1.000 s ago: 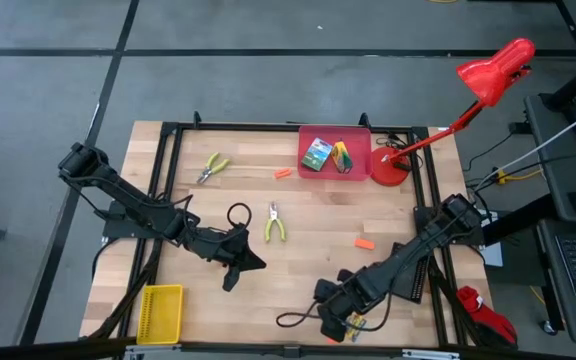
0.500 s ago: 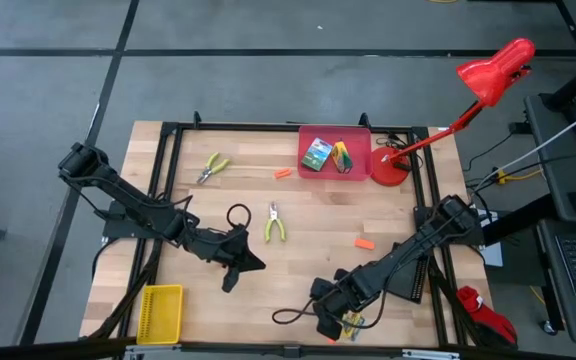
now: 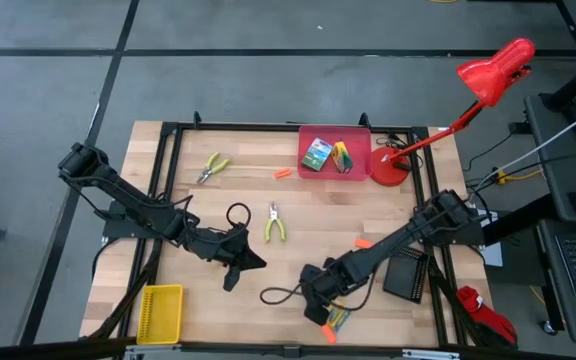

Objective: Pick & Place School Supplies
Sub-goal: Put the yellow crayon box into the red bin

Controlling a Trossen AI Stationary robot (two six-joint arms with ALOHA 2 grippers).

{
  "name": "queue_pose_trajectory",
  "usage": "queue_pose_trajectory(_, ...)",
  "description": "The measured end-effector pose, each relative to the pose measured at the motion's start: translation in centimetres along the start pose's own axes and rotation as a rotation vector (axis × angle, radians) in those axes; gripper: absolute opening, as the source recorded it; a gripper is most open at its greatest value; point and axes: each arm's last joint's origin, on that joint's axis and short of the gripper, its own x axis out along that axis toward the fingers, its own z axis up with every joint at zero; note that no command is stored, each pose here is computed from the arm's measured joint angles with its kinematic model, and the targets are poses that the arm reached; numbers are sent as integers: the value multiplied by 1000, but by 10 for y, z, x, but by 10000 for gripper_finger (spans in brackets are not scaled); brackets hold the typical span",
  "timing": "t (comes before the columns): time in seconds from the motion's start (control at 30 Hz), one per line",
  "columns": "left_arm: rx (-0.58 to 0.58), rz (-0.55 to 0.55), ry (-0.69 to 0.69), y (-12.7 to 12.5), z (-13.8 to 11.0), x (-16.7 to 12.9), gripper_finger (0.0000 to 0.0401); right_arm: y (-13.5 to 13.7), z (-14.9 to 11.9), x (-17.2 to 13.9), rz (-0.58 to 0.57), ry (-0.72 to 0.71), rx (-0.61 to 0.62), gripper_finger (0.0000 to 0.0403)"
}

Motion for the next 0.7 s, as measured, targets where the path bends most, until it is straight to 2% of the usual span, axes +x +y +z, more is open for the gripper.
queue_pose_trajectory(0.27,0,3,-3,0,0,0,3,-27,38,-4,-45,-75,83,0)
queue_pose_trajectory(0.53,-6,7,-4,0,0,0,3,-76,89,-13,-109,-170,243,0)
queue_pose_trajectory(0.7,-9,-7,20,-4,-5,-2,3,-104,109,-20,-142,-173,303,0)
